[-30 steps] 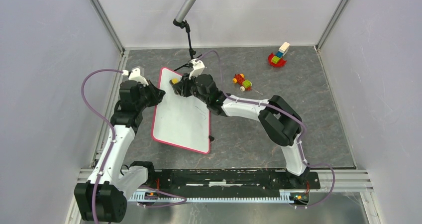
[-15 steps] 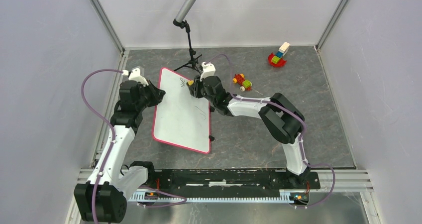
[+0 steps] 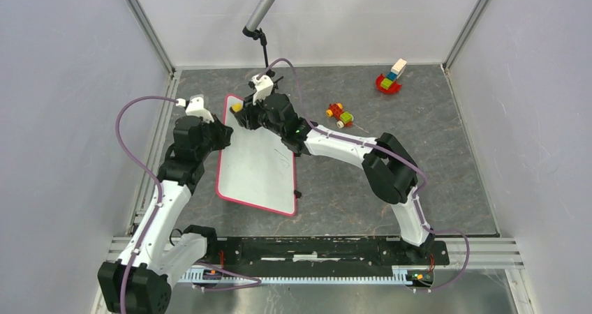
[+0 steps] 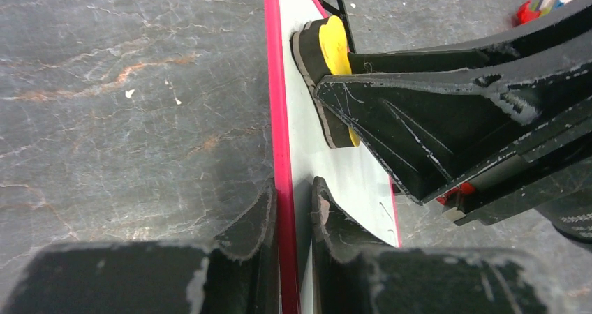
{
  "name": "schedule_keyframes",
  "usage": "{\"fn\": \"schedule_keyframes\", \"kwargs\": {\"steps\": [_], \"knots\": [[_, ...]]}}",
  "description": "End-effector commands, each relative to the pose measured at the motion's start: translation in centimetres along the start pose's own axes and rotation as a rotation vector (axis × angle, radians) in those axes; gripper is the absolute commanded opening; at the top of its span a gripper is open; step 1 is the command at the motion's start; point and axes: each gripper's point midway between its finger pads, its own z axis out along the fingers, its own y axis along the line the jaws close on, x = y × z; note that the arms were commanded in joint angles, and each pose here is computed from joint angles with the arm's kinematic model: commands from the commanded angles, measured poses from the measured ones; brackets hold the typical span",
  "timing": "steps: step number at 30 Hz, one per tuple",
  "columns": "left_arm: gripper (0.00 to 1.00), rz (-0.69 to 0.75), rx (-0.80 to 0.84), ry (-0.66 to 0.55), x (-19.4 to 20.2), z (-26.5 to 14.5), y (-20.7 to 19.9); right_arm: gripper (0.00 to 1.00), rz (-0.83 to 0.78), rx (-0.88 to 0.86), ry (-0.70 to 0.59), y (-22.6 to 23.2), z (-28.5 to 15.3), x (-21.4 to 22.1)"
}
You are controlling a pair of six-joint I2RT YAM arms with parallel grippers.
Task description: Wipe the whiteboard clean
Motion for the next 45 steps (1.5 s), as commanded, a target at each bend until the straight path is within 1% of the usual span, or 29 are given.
{"fn": "schedule_keyframes", "kwargs": {"steps": [1,5,8,12,14,16,19,22,26,33,36,39,42,45], "knots": [[0.02,0.243,0.003,0.207,6.0,-0.6,0.7,0.0,0.061,-0.056,0.185,-0.6,-0.2,5.7],[0.02,0.319,0.005,0.205,5.7,-0.5,0.5,0.0,0.126,0.005,0.315,-4.6,-1.4,9.2],[0.02,0.378,0.038,0.208,5.6,-0.3,-0.5,0.0,0.147,0.043,0.405,-7.0,-2.9,11.7],[0.02,0.39,0.046,0.217,5.8,0.0,-0.7,0.0,0.177,0.089,0.468,-9.9,-4.6,14.0],[0.02,0.394,0.017,0.215,5.9,0.1,-0.1,0.0,0.188,0.091,0.484,-10.7,-4.9,14.7],[0.02,0.396,0.01,0.212,6.1,0.1,0.1,0.0,0.199,0.062,0.485,-10.8,-4.8,14.8],[0.02,0.405,-0.001,0.211,6.1,0.1,0.4,0.0,0.193,0.03,0.464,-10.1,-4.2,13.7],[0.02,0.41,-0.003,0.211,6.1,0.1,0.5,0.0,0.173,-0.042,0.414,-7.6,-3.3,11.1],[0.02,0.41,-0.002,0.207,6.0,0.1,0.4,0.0,0.117,-0.097,0.361,-4.2,-2.1,7.5],[0.02,0.407,0.001,0.2,5.9,0.0,0.4,0.0,0.126,-0.141,0.316,-1.1,1.3,4.5],[0.02,0.406,0.003,0.198,5.9,0.0,0.3,0.0,0.13,-0.106,0.291,-1.9,2.6,3.8],[0.02,0.406,0.006,0.197,6.0,-0.1,0.2,0.0,0.144,-0.095,0.299,-3.0,2.5,3.8],[0.02,0.405,0.006,0.193,5.9,-0.2,0.2,0.0,0.154,-0.026,0.341,-5.8,0.4,6.2],[0.02,0.402,0.009,0.191,5.8,-0.2,0.1,0.0,0.181,-0.003,0.374,-8.3,-2.4,8.9]]}}
